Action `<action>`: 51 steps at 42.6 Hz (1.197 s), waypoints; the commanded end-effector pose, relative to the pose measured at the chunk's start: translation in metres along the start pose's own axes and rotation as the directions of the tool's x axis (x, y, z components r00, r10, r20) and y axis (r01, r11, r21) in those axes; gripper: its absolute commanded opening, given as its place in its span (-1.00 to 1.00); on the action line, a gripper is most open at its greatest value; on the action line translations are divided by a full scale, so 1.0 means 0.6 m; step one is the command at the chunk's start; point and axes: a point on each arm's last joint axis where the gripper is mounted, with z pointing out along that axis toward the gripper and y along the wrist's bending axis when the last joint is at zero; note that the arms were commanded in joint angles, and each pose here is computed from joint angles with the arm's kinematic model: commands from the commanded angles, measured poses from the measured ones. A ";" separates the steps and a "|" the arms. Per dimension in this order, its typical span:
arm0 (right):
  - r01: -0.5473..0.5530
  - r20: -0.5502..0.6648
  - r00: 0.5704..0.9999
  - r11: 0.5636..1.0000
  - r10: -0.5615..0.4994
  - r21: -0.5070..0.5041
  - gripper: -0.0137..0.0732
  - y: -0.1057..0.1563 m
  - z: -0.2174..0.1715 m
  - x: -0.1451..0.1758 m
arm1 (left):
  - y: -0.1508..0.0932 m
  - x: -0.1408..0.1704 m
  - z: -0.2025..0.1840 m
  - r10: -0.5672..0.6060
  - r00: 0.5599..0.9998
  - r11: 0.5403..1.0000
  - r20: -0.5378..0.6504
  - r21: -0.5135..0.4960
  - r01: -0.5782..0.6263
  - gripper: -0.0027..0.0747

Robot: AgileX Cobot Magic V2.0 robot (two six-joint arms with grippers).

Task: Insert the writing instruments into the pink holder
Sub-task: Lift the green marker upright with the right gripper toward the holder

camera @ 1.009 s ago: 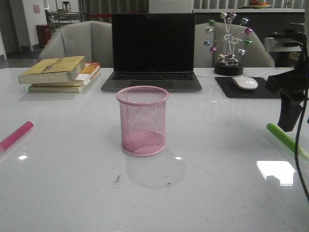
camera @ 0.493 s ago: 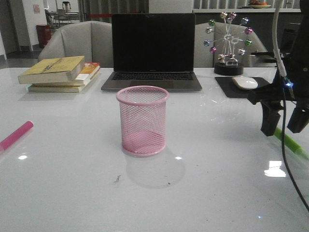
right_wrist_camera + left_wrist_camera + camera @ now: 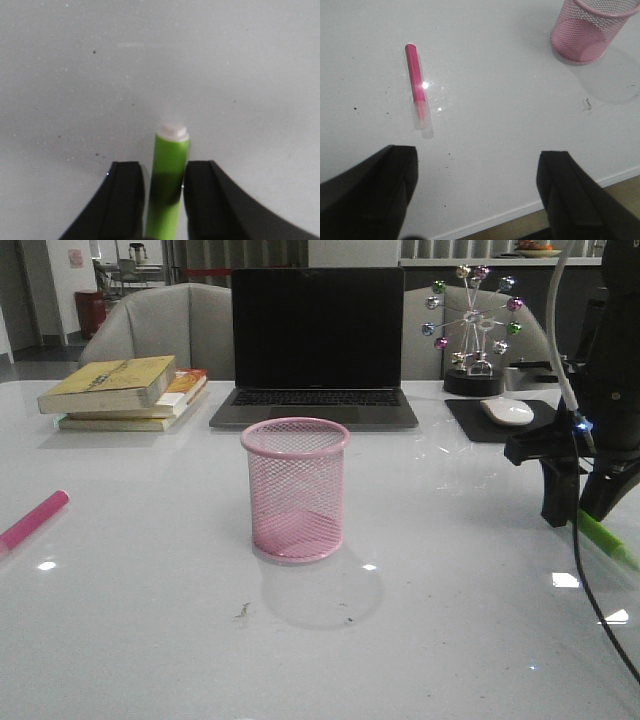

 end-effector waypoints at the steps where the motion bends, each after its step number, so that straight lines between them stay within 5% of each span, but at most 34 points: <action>1: 0.012 0.067 0.998 1.000 -0.012 0.013 -0.15 0.000 -0.040 -0.014 | -0.001 -0.024 -0.010 0.003 0.995 1.000 0.102 0.005 -0.004 0.48; 15: -0.003 0.113 0.994 1.000 0.004 -0.006 -0.31 0.004 -0.087 -0.013 | -0.001 -0.024 -0.010 0.003 0.995 1.000 0.102 0.005 -0.004 0.48; 27: 0.029 0.395 0.919 0.998 -0.006 -0.051 -0.31 0.042 -0.224 -0.002 | -0.001 -0.024 -0.010 0.003 0.995 1.000 0.102 0.005 -0.004 0.48; 31: 0.084 0.533 0.845 0.995 -0.044 -0.052 -0.31 0.077 -0.266 0.015 | -0.001 -0.024 -0.010 0.003 0.995 1.000 0.102 0.005 -0.004 0.48; 40: 0.257 0.835 0.544 0.964 -0.083 -0.072 -0.31 0.177 -0.339 0.089 | -0.001 -0.024 -0.010 0.003 0.995 1.000 0.102 0.005 -0.004 0.48; 51: 0.406 0.967 0.255 0.909 -0.012 -0.096 -0.31 0.264 -0.317 0.150 | -0.001 -0.024 -0.010 0.003 0.995 1.000 0.102 0.005 -0.004 0.48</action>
